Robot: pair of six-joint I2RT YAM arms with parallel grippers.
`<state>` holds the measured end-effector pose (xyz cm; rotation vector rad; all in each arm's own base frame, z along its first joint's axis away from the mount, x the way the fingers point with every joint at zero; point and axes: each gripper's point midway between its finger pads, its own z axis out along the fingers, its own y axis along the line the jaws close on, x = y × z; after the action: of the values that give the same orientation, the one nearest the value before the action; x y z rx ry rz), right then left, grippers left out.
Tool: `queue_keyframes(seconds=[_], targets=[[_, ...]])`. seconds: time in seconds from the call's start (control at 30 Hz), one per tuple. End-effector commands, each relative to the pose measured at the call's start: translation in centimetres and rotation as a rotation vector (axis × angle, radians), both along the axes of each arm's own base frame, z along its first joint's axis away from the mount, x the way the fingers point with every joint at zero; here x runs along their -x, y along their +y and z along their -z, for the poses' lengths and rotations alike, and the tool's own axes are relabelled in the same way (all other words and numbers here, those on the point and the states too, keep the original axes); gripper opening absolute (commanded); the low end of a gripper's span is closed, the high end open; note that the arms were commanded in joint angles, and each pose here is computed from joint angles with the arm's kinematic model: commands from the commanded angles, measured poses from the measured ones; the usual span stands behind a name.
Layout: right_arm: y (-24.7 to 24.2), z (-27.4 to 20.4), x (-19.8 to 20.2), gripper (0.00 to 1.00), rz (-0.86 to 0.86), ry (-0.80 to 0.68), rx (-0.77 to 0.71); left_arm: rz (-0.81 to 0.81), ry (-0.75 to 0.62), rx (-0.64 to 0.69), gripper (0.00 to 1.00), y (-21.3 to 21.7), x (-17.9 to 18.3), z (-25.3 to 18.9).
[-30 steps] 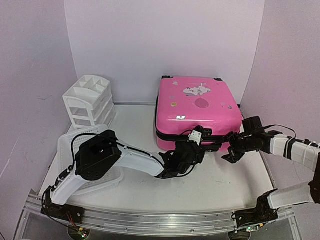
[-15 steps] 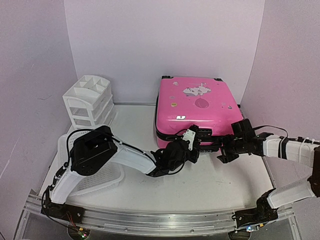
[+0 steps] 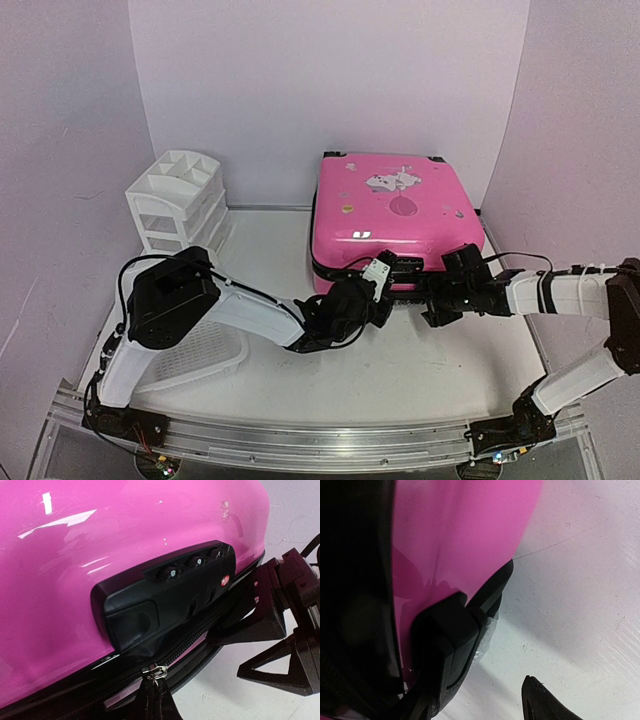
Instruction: Open, take out, and arrange the luggage
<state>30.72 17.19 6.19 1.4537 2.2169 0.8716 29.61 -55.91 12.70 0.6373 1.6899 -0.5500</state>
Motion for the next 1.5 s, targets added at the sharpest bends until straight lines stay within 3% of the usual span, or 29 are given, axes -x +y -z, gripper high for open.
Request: queue_keyframes(seconds=[0.0,0.2,0.33,0.43,0.87,1.03,1.23,1.33,1.4,1.47], targets=[[-0.1,-1.8,-2.2,0.57,0.067,-0.096,0.01,-0.053,-0.088,0.08,0.0,1.6,-0.1,-7.4],[-0.6,-1.8,-2.9,0.38,0.137,-0.142,0.044,-0.097,-0.058,0.034,0.0,2.9,-0.3,-5.7],[-1.0,-1.6,-2.7,0.1,0.169,-0.155,0.094,-0.173,-0.069,-0.014,0.0,5.0,-0.9,-5.2],[-2.1,-0.8,-1.9,0.0,0.176,-0.123,0.168,-0.224,-0.053,-0.041,0.0,7.0,-1.7,-4.6],[-7.9,2.5,2.8,0.0,0.197,-0.071,0.392,-0.306,0.077,-0.053,0.0,16.1,-6.2,-2.8],[-9.3,2.8,4.2,0.0,0.119,-0.085,0.49,-0.311,0.053,-0.085,0.0,18.1,-7.9,-3.6],[-10.9,2.4,5.6,0.0,0.03,-0.117,0.576,-0.208,0.093,-0.094,0.0,18.5,-9.0,-2.5],[-9.3,0.5,5.0,0.0,-0.139,-0.173,0.606,-0.025,0.135,-0.07,0.0,16.2,-6.7,-2.3],[-7.2,-1.8,4.9,0.0,-0.35,-0.212,0.636,0.065,0.189,-0.024,0.0,15.1,-5.1,-2.3],[-5.1,-3.9,5.4,0.21,-0.601,-0.256,0.677,0.15,0.225,0.009,0.0,14.0,-3.4,-2.7]])
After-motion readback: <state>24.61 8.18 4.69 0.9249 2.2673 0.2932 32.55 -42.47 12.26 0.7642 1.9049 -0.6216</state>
